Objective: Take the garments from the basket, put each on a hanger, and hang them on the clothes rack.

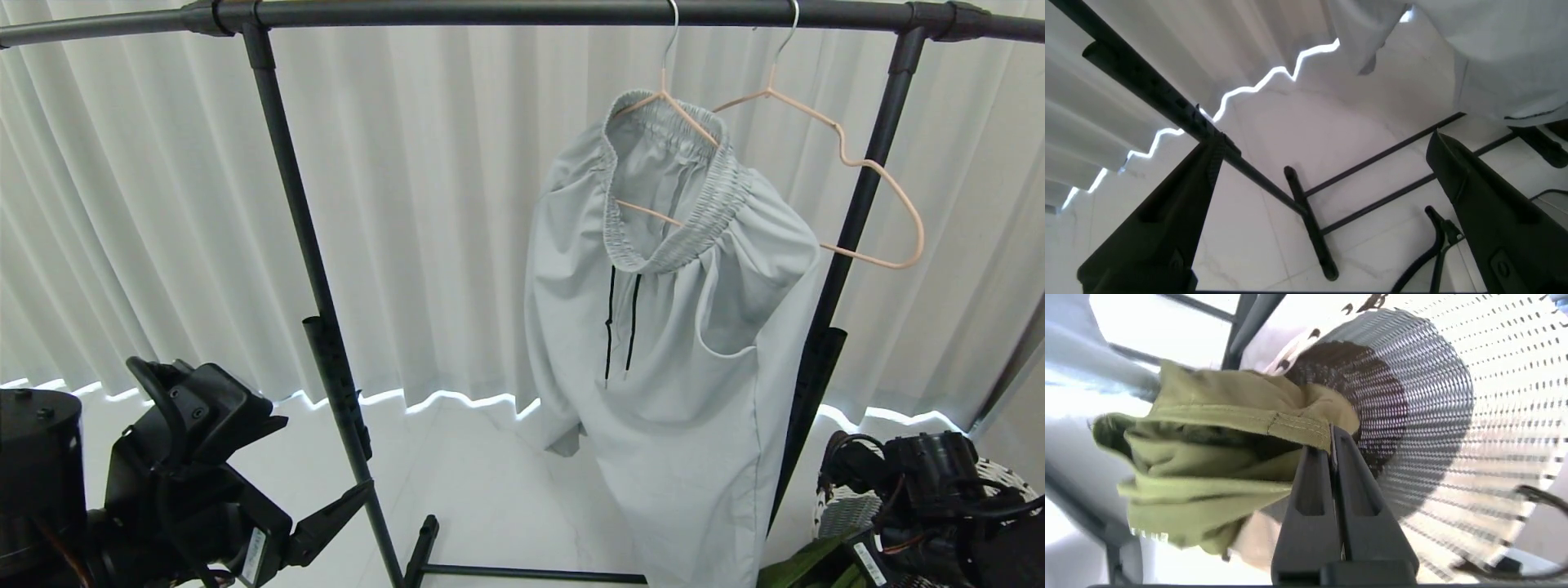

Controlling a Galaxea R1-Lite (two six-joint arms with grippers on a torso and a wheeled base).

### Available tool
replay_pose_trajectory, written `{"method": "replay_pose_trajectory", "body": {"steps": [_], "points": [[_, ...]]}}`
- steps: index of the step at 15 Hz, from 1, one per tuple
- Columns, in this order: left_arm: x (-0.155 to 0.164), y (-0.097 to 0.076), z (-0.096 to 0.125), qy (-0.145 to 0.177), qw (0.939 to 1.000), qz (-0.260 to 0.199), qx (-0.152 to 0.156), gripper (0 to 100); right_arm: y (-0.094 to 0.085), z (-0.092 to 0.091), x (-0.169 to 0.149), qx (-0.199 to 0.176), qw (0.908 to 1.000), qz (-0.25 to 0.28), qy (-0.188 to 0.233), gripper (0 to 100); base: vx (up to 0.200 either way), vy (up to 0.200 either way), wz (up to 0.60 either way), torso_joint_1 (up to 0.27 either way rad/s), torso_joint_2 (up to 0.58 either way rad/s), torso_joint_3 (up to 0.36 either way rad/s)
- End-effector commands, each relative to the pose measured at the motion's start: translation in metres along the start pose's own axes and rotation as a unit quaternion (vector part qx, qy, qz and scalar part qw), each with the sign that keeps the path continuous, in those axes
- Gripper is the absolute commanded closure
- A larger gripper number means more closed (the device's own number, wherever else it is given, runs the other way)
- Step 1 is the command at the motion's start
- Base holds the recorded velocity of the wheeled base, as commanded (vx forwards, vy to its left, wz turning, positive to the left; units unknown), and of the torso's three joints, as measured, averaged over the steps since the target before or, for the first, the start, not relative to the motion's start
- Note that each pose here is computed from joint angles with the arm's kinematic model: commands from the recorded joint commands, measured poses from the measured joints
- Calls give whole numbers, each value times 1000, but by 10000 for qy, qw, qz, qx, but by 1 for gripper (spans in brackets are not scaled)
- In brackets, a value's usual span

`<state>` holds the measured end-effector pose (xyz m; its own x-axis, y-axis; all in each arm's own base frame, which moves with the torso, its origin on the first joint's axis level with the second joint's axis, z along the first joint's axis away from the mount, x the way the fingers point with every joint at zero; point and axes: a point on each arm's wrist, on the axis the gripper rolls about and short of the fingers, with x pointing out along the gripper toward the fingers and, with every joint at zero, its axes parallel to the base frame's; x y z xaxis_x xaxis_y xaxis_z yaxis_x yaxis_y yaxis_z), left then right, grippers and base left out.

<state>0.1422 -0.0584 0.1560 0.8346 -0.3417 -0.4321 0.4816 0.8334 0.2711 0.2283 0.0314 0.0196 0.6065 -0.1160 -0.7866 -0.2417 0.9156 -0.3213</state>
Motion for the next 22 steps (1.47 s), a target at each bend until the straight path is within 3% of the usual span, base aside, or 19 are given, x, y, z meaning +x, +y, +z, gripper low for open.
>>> {"method": "replay_pose_trajectory", "body": {"steps": [1,5,9,13,18,20,22], "points": [[0,0,0,6,10000,1,10,0,-18,47,-50,37,9974,-88,-712,100,0,0,0,0,0,0],[-3,0,1,-60,10000,22,25,0,-29,98,-145,-229,9935,169,-1101,100,0,0,0,0,0,0],[-7,0,0,-116,9999,47,29,0,-23,124,-202,-335,9828,465,-1758,100,-100,0,0,2,1,0],[-13,-1,-3,-184,9998,61,25,0,-19,129,-224,-491,9777,620,-1945,100,-200,0,0,1,-2,2],[-13,-1,-2,-231,9997,39,38,0,2,140,-241,-682,9660,1023,-2275,100,-200,0,0,0,2,0],[-15,-2,-1,-281,9996,9,50,0,12,141,-247,-665,9614,1244,-2364,100,0,0,0,0,0,0],[-17,-11,2,-424,9986,-296,151,0,23,143,-255,-594,9557,1501,-2460,100,0,0,0,0,0,0]]}}
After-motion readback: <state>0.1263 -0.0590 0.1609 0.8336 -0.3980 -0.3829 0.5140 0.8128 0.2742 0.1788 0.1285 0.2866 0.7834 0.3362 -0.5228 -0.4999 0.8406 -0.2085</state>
